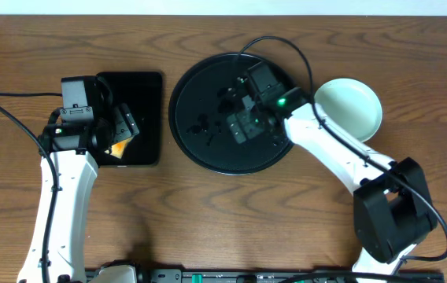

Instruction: Clean dirty plates on tray and stack at the side

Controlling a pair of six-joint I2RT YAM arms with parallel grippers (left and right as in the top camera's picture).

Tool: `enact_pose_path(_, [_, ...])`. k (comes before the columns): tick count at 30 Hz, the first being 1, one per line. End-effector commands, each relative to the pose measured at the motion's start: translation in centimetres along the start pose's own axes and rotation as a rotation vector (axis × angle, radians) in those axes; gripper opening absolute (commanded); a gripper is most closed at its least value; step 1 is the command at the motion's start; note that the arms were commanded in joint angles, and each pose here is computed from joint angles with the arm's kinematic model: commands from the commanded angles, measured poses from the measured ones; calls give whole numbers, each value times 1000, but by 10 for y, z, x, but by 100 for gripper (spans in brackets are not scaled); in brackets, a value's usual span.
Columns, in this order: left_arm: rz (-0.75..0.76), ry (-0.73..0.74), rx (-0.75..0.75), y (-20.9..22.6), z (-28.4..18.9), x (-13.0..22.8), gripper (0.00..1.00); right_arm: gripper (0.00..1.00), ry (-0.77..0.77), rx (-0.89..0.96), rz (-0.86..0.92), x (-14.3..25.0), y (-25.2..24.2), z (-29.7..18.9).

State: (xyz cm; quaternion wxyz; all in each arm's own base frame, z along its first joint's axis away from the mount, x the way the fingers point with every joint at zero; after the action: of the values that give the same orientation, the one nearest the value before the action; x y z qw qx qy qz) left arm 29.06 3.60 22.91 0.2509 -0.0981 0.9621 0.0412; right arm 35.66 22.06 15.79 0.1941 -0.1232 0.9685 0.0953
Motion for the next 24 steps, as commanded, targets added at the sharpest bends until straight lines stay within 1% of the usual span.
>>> enact_pose_path(1, [2, 4, -10, 2, 3, -1, 86, 99, 10, 42, 70, 0, -15, -1])
enact_pose_path(24, [2, 4, -11, 2, 3, -1, 87, 99, 25, 50, 78, 2, -19, -1])
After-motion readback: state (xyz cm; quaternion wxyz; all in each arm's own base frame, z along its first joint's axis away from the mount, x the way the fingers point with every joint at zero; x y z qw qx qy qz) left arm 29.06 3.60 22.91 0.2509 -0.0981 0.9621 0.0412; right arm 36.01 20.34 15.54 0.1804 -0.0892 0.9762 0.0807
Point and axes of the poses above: each gripper's point midway between its finger pads, its own z axis out along the fingers, its own y axis along the line the jaws close on, x = y × z, the point moved 8 cm from there along -z, back along the fingers, and after that the axes turned 14 degrees about z, right-handed, at the moved point
